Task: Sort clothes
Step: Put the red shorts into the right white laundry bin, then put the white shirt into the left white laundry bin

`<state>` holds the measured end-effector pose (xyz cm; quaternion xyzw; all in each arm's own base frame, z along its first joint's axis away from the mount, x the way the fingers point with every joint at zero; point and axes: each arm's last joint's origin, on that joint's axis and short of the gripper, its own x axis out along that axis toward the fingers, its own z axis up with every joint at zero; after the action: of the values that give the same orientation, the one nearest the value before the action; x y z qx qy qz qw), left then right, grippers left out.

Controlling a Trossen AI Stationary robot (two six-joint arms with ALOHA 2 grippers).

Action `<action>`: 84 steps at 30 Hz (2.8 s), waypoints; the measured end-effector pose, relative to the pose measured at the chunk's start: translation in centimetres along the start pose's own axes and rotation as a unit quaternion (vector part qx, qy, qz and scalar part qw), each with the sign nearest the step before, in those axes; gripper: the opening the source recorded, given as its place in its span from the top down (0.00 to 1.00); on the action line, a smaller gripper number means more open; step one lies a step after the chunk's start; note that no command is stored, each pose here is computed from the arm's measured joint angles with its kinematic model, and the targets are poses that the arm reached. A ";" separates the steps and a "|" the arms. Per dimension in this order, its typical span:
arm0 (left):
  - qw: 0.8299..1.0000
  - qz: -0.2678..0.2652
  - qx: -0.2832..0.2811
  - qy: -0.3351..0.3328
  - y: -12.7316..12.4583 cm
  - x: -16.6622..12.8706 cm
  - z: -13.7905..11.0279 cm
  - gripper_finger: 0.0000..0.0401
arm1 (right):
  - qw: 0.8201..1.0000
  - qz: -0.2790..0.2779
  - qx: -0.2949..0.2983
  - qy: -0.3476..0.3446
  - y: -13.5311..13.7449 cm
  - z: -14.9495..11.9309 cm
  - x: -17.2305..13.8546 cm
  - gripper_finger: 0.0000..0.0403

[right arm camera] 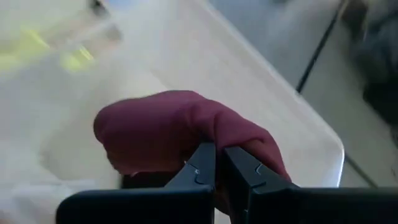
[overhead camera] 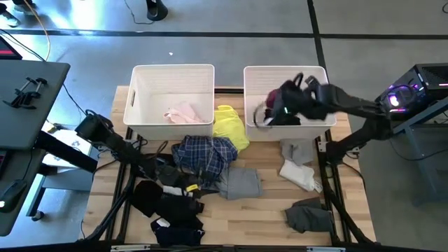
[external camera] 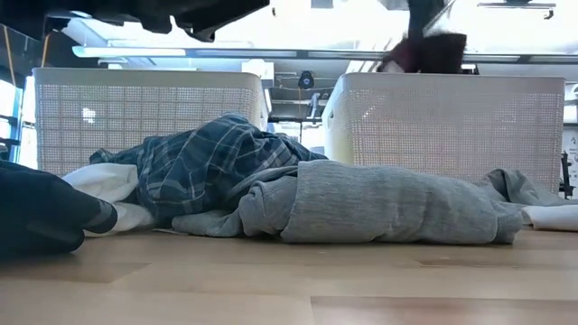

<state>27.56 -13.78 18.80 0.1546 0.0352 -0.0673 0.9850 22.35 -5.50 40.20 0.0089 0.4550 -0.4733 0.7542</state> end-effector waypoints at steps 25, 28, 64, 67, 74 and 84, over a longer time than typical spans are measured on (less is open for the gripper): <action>1.000 0.003 0.008 -0.003 0.1 0.0 0.1 0.59 | 0.965 0.157 0.073 0.198 -3.6 -4.6 16.9 0.72; 1.000 0.004 0.008 -0.003 0.1 0.0 0.1 0.59 | 0.979 0.083 0.076 0.169 -4.5 -3.3 14.6 0.68; 1.000 0.005 0.000 -0.003 0.1 0.0 0.1 0.59 | 0.920 0.294 -0.013 0.259 13.5 -25.0 4.0 0.57; 1.000 0.005 0.000 -0.003 0.1 0.0 0.1 0.59 | 0.917 0.289 -0.021 0.274 14.0 -26.0 5.3 0.54; 1.000 0.007 0.000 -0.002 0.2 0.0 0.1 0.59 | 0.933 0.210 -0.025 0.291 15.4 -27.0 7.1 0.70; 1.000 -0.005 0.011 -0.003 0.2 0.0 0.0 0.59 | 0.956 0.269 -0.012 0.119 18.5 -22.7 3.9 0.93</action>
<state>27.62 -13.63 18.89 0.1649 0.0327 -0.0725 0.9831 20.91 12.03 16.44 0.1783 0.5274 -0.2429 0.7944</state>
